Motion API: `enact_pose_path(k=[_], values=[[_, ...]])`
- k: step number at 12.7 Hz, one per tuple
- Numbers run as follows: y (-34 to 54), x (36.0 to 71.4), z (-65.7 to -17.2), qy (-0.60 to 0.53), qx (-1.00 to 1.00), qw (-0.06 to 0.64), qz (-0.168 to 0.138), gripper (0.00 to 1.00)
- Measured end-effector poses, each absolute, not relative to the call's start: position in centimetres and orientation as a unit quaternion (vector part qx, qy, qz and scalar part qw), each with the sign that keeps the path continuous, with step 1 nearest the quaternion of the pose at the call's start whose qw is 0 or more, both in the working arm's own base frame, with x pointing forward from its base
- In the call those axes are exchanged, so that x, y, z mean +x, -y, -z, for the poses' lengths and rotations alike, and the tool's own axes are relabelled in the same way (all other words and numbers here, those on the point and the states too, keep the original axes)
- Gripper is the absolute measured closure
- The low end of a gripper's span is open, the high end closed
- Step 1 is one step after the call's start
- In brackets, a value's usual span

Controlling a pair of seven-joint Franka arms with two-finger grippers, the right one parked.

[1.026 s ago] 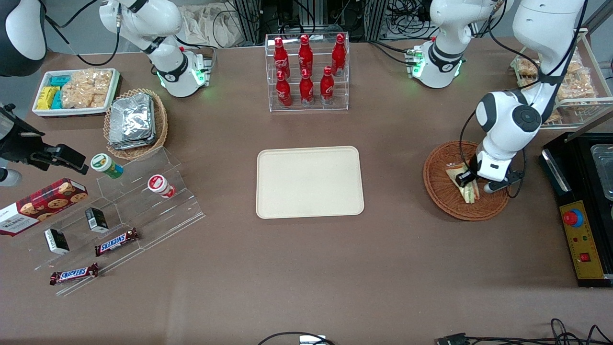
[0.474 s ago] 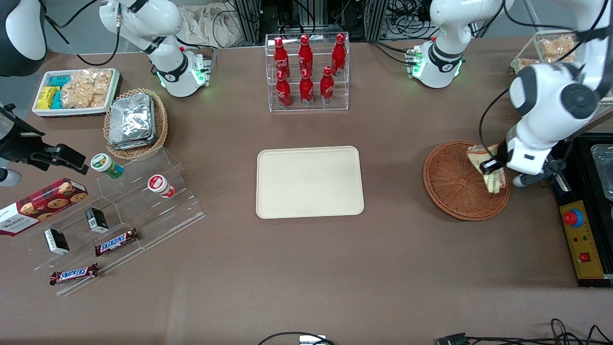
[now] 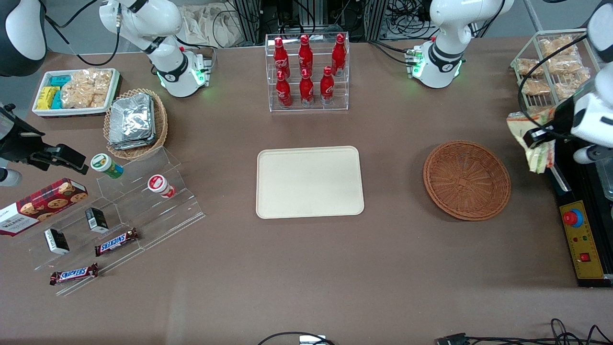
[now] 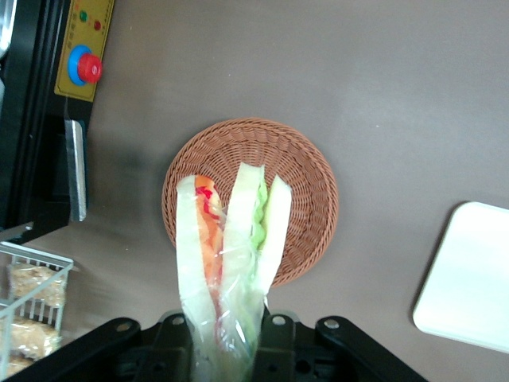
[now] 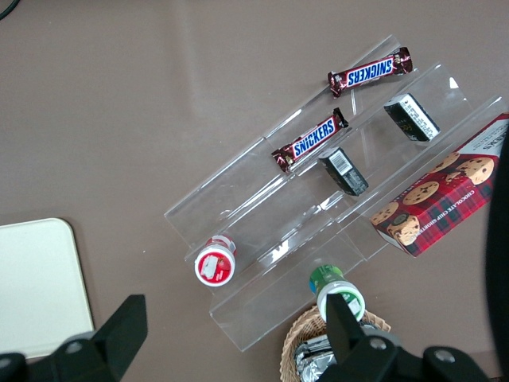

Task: Place sandwich from basket to tray
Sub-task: 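Lift the sandwich up out of the basket with the left gripper, then carry the held sandwich over the cream tray with the left gripper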

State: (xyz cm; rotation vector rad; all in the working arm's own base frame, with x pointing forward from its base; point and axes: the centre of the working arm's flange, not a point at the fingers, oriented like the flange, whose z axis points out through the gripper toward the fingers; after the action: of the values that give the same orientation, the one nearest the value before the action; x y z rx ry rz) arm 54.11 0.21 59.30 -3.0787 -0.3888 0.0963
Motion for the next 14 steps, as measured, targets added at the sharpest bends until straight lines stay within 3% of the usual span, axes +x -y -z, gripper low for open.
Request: enact_pose_path(k=[2,6,10,14], values=[[2.9,55.1,-60.0,0.09,-0.995,0.014,-0.031,0.83],[17.2,54.4,-57.9,0.008,-0.999,0.009,-0.05,0.83],[30.5,52.2,-56.7,0.029,-0.999,0.016,-0.043,0.83],[35.9,52.4,-52.9,0.038,-0.998,0.008,-0.048,0.83]])
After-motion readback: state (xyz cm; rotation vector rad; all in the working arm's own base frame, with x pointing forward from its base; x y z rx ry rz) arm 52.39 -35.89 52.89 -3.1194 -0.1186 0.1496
